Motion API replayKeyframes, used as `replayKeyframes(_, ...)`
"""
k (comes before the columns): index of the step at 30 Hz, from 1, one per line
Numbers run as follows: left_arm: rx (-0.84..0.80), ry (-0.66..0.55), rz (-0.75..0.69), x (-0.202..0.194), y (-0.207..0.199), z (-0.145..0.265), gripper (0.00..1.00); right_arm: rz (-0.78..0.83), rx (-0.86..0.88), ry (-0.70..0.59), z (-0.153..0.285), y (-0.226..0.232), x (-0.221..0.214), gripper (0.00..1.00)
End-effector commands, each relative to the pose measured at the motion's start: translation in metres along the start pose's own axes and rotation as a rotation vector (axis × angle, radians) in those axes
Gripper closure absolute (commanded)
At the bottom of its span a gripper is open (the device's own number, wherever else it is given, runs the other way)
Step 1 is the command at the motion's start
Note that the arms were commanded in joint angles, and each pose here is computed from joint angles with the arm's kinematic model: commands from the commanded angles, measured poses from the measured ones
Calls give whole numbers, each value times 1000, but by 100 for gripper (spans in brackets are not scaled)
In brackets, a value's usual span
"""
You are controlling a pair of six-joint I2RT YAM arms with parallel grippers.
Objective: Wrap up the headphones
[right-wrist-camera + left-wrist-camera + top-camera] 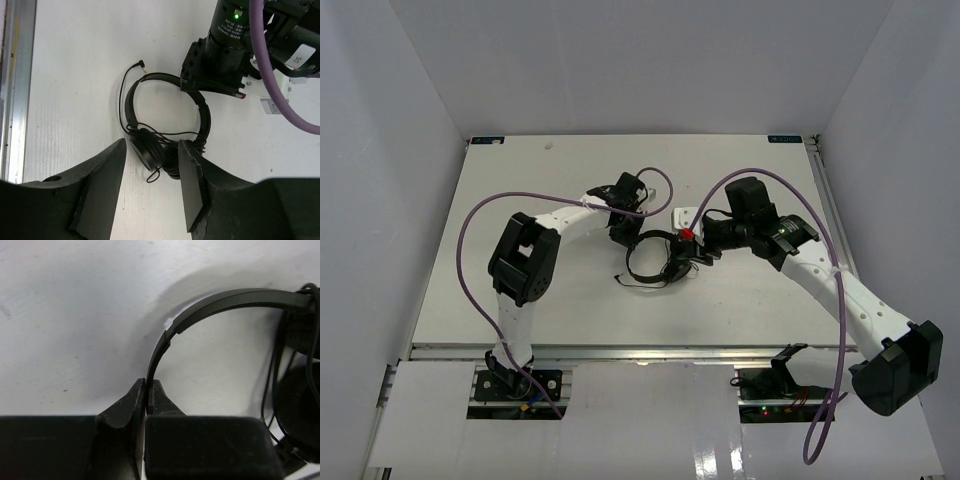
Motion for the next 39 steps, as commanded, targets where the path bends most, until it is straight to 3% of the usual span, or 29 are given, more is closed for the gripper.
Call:
replayKeyframes(1,45,-64,16,18,2,4,100,-4,27,-68,-4,6,2,48)
replayKeyframes(5,41,-63,20,18,2,1,97,-20,89,-116,-9,18,1,47)
replayKeyframes(8,37,-61,28,17,2,1,86,-19,178,-167,-15,33,-2,39)
replayKeyframes(10,36,-66,31,17,3,3,75,-22,212,-178,-24,40,-6,33)
replayKeyframes(11,37,-68,33,16,3,4,65,-6,233,-173,-31,45,-7,31)
replayKeyframes(16,29,-86,35,18,2,13,28,64,280,-26,-68,56,-21,28)
replayKeyframes(17,29,-87,37,18,2,13,28,84,275,-11,-71,56,-20,28)
replayKeyframes(19,29,-113,44,23,3,22,17,104,287,21,-84,54,-21,28)
replayKeyframes(25,61,-243,83,35,16,67,9,217,307,37,-111,50,-4,28)
replayKeyframes(29,109,-351,201,31,52,96,9,294,318,91,-137,56,0,29)
replayKeyframes(34,100,-480,371,8,93,129,9,357,299,158,-168,60,6,30)
replayKeyframes(39,117,-635,447,-19,121,158,9,354,292,274,-198,50,-6,32)
Point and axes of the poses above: each gripper's point midway between its finger pads, its own z axis back along the fingers, its own y axis along the line the jaws close on, x = y × z, the point moved 7 cm from there along z, back along the fingers, and after that the axes turned 14 degrees about z, right-handed, at the moved point
